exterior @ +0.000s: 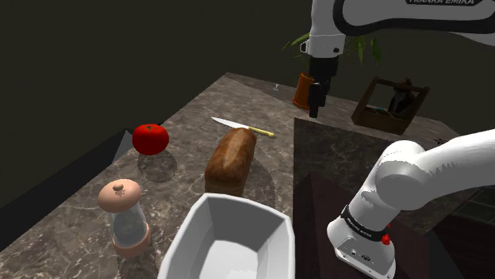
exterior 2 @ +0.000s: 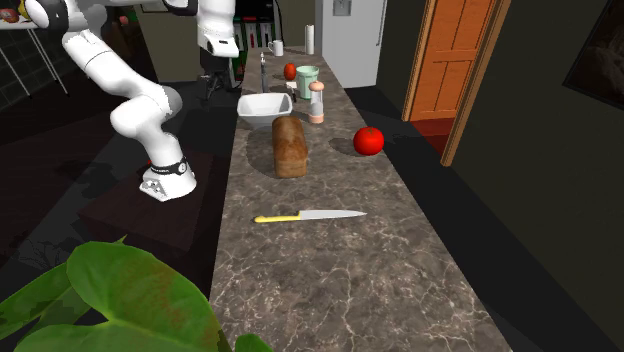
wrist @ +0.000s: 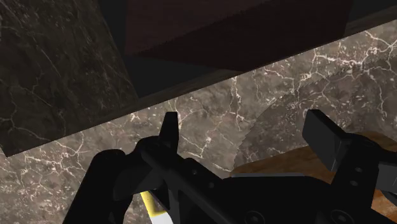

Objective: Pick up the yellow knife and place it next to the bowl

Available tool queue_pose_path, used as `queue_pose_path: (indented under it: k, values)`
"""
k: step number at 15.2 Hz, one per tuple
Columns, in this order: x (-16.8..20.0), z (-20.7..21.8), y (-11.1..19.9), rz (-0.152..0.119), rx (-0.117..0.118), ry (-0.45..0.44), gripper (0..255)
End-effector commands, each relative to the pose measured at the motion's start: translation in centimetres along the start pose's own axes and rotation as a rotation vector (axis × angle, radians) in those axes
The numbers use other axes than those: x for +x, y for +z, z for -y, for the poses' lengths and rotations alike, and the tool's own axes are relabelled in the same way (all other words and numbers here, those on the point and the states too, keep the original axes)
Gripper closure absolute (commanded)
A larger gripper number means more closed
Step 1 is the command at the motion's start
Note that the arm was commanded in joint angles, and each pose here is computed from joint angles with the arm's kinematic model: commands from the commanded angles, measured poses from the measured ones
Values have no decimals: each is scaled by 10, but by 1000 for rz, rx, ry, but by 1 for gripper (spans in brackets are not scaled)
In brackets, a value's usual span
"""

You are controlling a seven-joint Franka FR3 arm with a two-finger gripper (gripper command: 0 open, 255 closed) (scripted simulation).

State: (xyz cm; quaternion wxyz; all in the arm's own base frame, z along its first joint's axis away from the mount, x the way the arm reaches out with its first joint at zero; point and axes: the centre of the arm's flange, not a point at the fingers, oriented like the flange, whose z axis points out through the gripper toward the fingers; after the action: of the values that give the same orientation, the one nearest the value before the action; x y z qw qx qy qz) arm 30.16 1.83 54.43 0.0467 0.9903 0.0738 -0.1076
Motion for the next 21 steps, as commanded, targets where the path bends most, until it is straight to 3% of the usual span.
queue_pose_path:
  k: [1, 21]
  values:
    - [0, 0, 0, 0, 0, 0, 0]
    - [261, -65, 91, 177, -87, -140, 0]
